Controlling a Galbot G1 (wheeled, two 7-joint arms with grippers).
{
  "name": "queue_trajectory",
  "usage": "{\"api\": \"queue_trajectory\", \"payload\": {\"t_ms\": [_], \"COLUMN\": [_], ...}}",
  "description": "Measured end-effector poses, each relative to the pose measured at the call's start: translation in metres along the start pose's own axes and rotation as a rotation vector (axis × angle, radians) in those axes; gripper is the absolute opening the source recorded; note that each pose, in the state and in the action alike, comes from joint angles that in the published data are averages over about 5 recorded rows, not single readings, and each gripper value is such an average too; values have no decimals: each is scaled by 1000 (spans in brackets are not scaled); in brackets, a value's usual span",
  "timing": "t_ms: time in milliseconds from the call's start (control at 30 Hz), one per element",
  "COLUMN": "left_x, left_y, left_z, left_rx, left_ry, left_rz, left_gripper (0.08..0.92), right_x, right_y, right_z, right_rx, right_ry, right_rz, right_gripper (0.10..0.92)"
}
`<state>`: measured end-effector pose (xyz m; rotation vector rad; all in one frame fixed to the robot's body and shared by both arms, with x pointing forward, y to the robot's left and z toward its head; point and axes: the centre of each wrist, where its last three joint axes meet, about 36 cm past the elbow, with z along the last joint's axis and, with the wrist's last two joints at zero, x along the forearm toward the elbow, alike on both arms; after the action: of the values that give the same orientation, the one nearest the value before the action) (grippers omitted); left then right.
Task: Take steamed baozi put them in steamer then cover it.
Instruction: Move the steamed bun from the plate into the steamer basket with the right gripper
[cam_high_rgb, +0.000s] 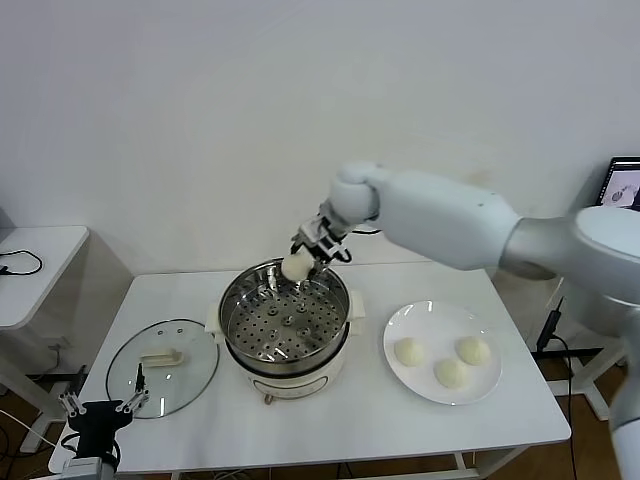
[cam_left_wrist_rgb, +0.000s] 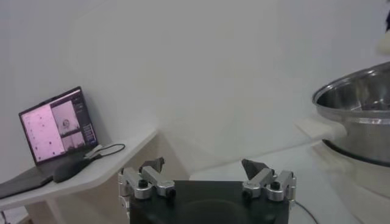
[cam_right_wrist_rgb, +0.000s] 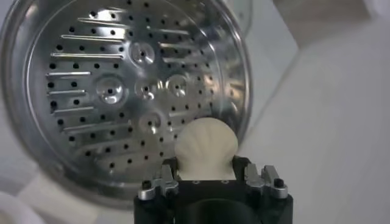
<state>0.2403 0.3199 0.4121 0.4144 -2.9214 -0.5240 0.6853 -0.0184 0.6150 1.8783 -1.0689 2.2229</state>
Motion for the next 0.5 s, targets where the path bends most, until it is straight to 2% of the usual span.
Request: {"api": "queue_trajectory", "payload": {"t_ms": [500], "left_x": [2], "left_y": [3], "left_z": [-1], "left_rx": [-1], "left_ry": [1], "left_rz": [-17], "left_gripper": [823], "right_x": [-50], "right_y": [-8], "right_z": [-6], "right_rx": [295], "right_ry": [-1], "right_rz": [-11], "right_gripper": [577]}}
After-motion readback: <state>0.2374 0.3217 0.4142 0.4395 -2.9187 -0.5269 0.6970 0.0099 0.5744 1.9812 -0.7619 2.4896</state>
